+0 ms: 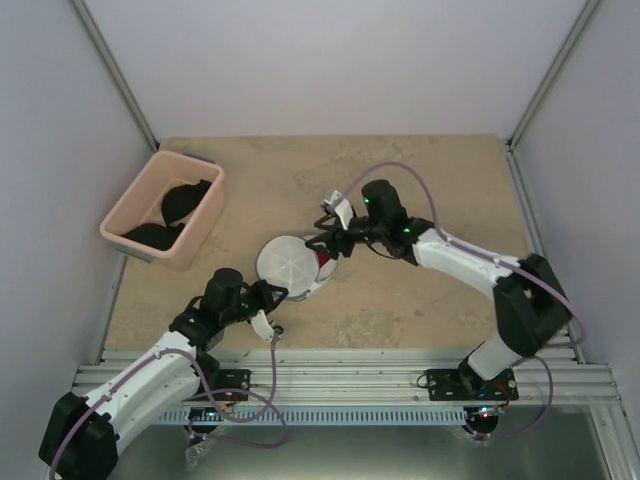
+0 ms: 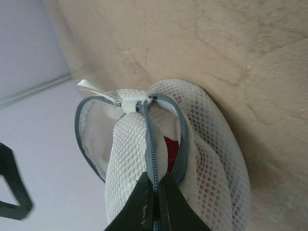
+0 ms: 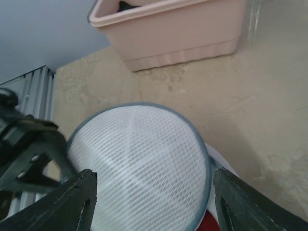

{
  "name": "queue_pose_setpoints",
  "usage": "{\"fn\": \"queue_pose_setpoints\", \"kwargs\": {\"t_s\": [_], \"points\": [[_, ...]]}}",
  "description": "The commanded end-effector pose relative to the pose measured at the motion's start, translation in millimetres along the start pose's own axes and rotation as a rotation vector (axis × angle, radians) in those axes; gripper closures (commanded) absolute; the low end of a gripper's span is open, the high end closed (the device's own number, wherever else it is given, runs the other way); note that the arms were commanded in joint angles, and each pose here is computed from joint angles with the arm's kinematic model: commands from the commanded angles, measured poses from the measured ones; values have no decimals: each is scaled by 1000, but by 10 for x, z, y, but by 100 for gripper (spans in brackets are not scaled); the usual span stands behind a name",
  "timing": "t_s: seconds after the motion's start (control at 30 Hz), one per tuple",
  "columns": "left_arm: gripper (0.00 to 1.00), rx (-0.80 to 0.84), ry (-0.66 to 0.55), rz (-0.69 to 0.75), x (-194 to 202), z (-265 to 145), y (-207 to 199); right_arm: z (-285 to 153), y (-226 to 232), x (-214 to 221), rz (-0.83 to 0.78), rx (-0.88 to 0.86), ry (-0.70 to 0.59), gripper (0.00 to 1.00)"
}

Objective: Unzip the laundry bag and remove the bra

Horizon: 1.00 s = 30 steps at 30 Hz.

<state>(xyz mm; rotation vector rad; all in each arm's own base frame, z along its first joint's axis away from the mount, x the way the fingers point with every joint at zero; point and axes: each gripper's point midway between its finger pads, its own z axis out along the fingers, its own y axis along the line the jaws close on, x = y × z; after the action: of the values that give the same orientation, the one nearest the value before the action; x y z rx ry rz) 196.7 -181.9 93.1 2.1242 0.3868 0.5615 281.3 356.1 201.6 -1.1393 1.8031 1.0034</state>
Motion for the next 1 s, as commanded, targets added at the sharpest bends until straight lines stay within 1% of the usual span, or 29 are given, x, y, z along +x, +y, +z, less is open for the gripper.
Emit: {"fn": "queue_pose_setpoints", "kwargs": {"t_s": [0.0, 0.1, 0.13, 0.33, 0.4, 0.43, 0.47, 0.53, 0.6, 0.67, 0.73, 0.83, 0.9, 0.97], "points": [[100, 44, -65, 6, -167, -13, -166, 342, -139, 317, 173, -49, 141, 33], [100, 47, -67, -5, -182, -33, -179, 479, -190, 459, 257, -68, 178, 33], [100, 47, -70, -8, -193, -36, -188, 505, -211, 498, 268, -65, 189, 30], [100, 46, -81, -22, -232, -45, -215, 649, -293, 712, 340, -64, 248, 27], [100, 42, -82, -25, -232, -48, -205, 697, -280, 764, 352, -91, 262, 17], [100, 40, -82, -29, -232, -49, -200, 723, -268, 779, 354, -102, 263, 14], [100, 38, -83, -31, -232, -50, -194, 742, -249, 766, 345, -116, 254, 14], [100, 36, -83, -33, -231, -50, -191, 775, -180, 723, 320, -160, 234, 17], [100, 40, -83, -39, -234, -44, -203, 799, -97, 659, 298, -215, 215, 31], [100, 40, -79, -45, -228, -43, -205, 797, 16, 585, 273, -278, 196, 42], [100, 42, -74, -53, -222, -42, -212, 772, 118, 528, 237, -324, 180, 46], [100, 45, -63, -73, -207, -42, -221, 685, 277, 455, 168, -382, 155, 49], [100, 47, -55, -82, -193, -42, -223, 623, 330, 448, 149, -394, 152, 51], [100, 44, -49, -92, -180, -43, -214, 540, 395, 415, 91, -409, 136, 55]]}}
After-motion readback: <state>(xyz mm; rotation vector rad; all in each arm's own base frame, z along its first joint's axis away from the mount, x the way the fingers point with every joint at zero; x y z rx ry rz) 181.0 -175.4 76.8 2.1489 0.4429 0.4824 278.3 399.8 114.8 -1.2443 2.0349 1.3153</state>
